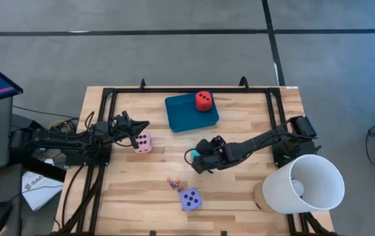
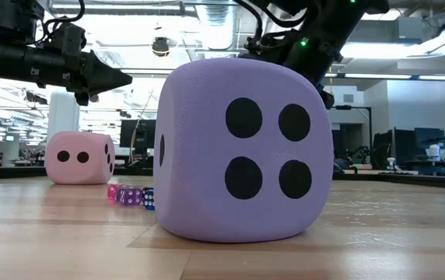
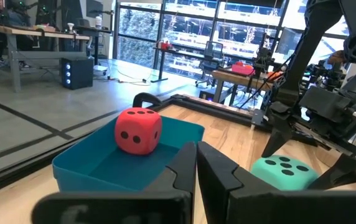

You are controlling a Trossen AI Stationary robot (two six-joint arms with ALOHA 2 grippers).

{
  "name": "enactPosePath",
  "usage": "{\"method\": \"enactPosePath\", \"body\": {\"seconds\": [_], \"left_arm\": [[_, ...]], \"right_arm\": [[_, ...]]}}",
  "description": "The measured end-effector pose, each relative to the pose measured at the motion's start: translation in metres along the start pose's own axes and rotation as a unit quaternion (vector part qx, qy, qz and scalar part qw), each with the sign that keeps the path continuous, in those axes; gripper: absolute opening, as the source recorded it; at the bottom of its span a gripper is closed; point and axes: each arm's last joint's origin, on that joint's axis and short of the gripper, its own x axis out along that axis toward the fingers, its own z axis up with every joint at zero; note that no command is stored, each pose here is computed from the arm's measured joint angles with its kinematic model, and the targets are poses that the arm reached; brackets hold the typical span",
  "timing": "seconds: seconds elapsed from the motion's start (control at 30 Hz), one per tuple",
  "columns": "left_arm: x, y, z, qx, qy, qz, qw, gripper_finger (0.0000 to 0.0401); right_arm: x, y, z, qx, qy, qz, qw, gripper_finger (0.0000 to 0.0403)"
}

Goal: Pick & Place Dice
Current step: Put the large blue dice into the blue bin

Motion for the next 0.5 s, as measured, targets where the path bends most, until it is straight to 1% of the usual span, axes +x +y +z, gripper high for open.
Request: {"method": "enactPosePath", "body": {"seconds": [0.5], "left_arm": [[0.0000,0.0000,-0.0001,0.000,0.000,0.000,1.000,0.0006]], "right_arm": [[-0.0001,0.0004,0.0005,-0.003,-0.003,0.001,1.000,0.0400]]}}
